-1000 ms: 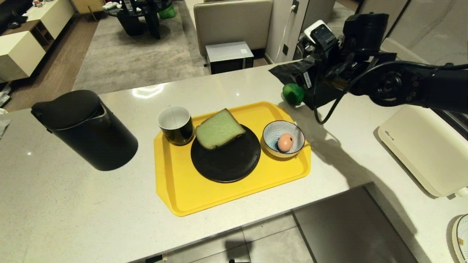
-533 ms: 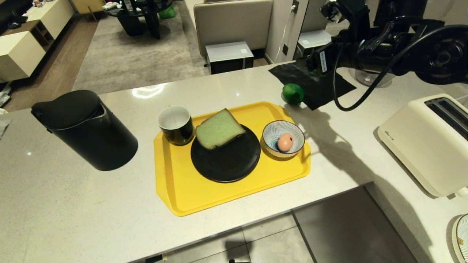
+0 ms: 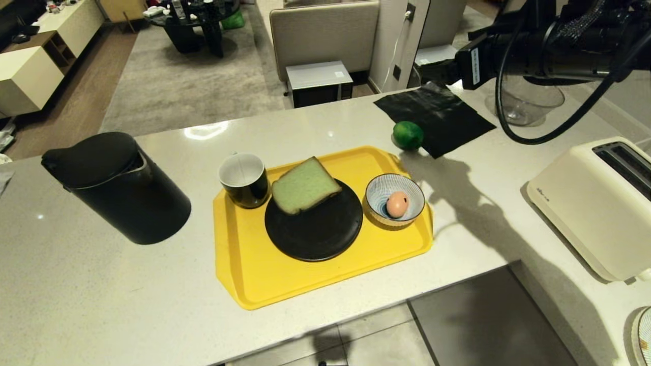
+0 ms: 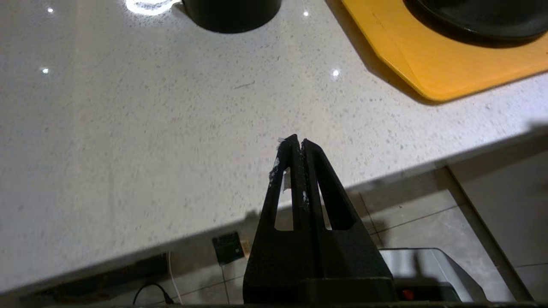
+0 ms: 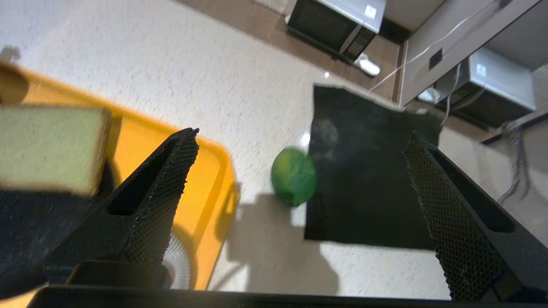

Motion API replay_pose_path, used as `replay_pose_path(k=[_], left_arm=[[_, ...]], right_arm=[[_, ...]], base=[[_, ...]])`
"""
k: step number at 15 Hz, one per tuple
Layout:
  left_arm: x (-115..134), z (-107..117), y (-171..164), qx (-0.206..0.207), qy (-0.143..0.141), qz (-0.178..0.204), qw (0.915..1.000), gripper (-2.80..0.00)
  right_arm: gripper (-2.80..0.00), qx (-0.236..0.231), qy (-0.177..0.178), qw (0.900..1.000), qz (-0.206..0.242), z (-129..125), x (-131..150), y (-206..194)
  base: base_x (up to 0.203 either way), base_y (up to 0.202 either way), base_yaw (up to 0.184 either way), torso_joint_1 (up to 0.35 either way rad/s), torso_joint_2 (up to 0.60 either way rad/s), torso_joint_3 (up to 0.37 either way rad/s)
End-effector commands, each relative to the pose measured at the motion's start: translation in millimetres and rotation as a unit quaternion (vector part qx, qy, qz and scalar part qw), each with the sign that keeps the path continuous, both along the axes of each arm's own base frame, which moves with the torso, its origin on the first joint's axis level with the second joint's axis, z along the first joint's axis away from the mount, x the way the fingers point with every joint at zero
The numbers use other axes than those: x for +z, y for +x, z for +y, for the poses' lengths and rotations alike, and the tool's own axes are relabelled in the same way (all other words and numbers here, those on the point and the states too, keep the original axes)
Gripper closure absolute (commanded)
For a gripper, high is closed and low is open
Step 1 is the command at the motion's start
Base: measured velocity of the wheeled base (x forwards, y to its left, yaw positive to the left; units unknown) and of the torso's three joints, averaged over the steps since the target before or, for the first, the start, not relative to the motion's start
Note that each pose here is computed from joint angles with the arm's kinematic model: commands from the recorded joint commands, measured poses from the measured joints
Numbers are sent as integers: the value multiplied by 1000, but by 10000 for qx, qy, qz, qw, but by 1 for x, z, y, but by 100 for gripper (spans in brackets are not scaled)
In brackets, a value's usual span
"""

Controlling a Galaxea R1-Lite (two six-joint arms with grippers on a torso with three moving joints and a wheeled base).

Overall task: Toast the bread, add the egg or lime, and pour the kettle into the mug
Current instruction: Put the fruit on a plate

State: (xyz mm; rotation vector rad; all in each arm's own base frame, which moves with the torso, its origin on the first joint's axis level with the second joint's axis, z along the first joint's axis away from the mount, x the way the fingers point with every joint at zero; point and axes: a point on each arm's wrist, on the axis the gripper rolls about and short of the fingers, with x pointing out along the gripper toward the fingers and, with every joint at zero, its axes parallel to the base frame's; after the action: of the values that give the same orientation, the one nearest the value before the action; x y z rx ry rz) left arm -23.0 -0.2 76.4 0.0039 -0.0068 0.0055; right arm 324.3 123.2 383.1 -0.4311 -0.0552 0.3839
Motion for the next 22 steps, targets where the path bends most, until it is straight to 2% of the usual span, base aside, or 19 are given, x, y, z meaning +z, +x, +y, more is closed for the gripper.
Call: replay_pose_path(k=[1,4,6,8,9,13,17,19,21,22], left_arm=[[0,0,0,3,12,-4,10000,0],[0,0,0,3,3,-4,10000,0],[0,0,0,2,-4,-4,10000,0],[0,0,0,3,-4,-4,10000,0],[0,0,0,3,-4,-4,10000,0],[0,0,0,3,-4,-4,10000,0],[0,0,0,3,-4,-4,10000,0],[0,0,0,3,-4,-3,10000,0],[0,0,0,3,-4,-4,10000,0],[0,0,0,3,-4,-4,10000,0]], right_arm=[[-280,-30,-25,10000,8,0,-1,1],[-280,-40,-55,10000,63,1,-4,3],[-280,-89,-191,9994,283,-4,-9,4],[-280,-152,-560,9980,255,-12,-14,12],[-280,-114,-749,9967,289,-14,-20,18],[-280,-58,-1016,9915,812,-3,-59,49],[-280,-4,-1105,9871,1157,5,-90,71],[-280,-77,-1019,9864,1288,5,-96,74],[-280,-429,-1060,9845,1327,4,-99,77],[-280,-632,-936,9836,1407,3,-101,77]], base=[[186,0,-2,2,-2,-2],[190,0,2,7,6,-3],[61,0,-2,1,1,-1],[0,0,0,0,0,0],[0,0,0,0,0,0],[0,0,0,0,0,0],[0,0,0,0,0,0],[0,0,0,0,0,0],[0,0,0,0,0,0],[0,0,0,0,0,0]])
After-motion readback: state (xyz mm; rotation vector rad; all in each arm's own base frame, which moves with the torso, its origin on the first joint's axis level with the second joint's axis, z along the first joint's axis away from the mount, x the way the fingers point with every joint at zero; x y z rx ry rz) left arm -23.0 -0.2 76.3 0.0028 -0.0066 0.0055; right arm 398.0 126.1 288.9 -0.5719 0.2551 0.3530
